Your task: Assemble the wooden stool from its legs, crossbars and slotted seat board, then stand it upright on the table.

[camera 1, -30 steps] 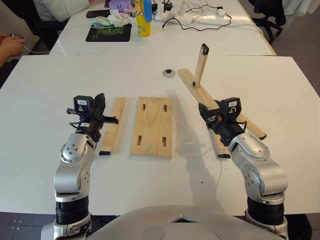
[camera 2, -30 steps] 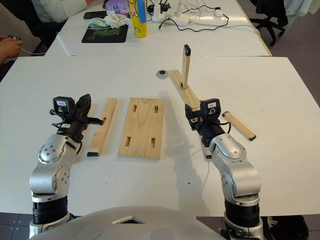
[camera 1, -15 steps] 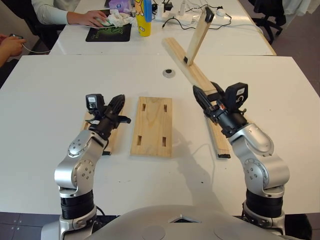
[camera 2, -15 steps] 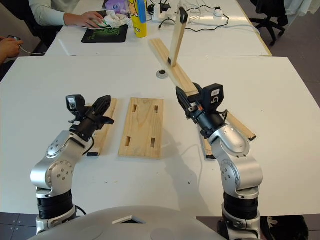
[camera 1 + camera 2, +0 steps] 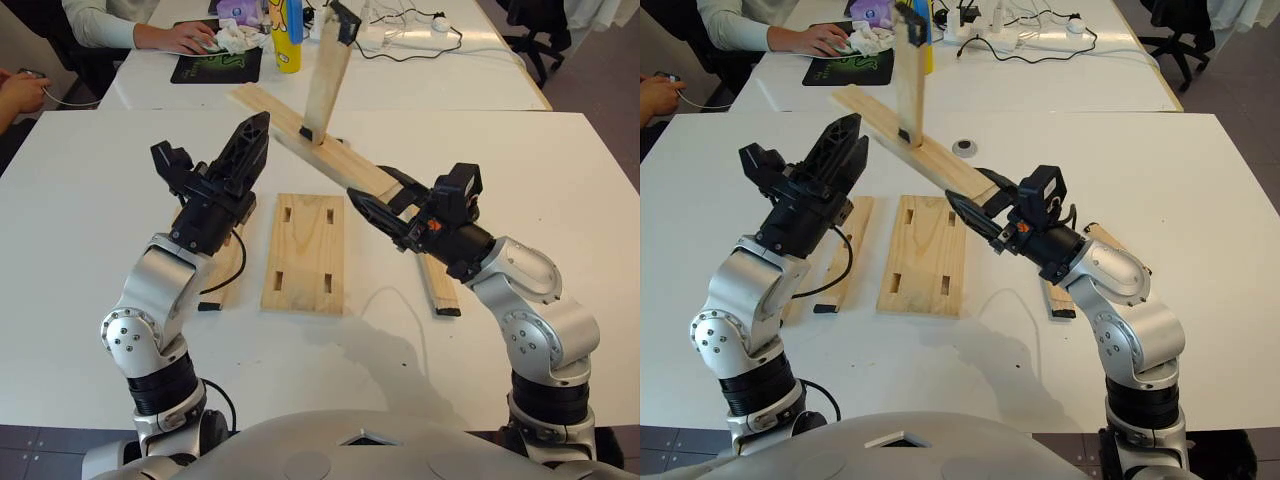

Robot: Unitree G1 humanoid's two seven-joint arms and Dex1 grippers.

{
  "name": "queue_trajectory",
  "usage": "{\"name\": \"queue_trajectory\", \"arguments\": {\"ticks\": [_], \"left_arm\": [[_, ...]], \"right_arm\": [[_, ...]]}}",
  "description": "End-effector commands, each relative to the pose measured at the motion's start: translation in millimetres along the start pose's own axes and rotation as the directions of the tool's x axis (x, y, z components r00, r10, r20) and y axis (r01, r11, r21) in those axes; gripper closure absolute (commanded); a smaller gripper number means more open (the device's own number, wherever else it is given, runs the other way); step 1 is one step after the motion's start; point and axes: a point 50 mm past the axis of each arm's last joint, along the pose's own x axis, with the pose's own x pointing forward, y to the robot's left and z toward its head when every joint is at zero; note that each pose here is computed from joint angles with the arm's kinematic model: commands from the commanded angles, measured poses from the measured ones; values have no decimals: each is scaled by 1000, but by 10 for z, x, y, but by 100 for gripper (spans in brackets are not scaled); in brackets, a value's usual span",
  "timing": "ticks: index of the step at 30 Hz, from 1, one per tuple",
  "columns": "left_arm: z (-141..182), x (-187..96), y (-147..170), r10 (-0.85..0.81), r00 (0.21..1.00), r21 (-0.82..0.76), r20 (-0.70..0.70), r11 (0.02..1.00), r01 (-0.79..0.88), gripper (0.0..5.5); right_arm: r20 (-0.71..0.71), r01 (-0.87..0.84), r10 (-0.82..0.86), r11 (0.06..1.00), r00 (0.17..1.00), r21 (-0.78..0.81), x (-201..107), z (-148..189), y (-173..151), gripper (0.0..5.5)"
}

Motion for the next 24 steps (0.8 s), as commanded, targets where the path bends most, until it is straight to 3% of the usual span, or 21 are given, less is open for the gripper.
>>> {"name": "queue_trajectory", "arguments": {"ticks": [1, 4, 14, 24], "left_arm": [[-64, -26, 24, 37, 999, -53, -30, 998, -38, 239], [-62, -24, 30, 47, 999, -62, -24, 997, -48, 198], [104, -29, 100, 99, 993, -39, 60, 995, -97, 198], [146, -46, 176, 135, 987, -16, 89, 991, -134, 344]], "right_arm": [[21, -65, 66, 997, 998, -50, 31, 59, 60, 345], [19, -92, 93, 994, 995, -62, 34, 56, 87, 345], [11, -105, 106, 992, 994, -71, 12, 57, 61, 345], [2, -119, 120, 991, 993, -66, 2, 47, 78, 345]]}}
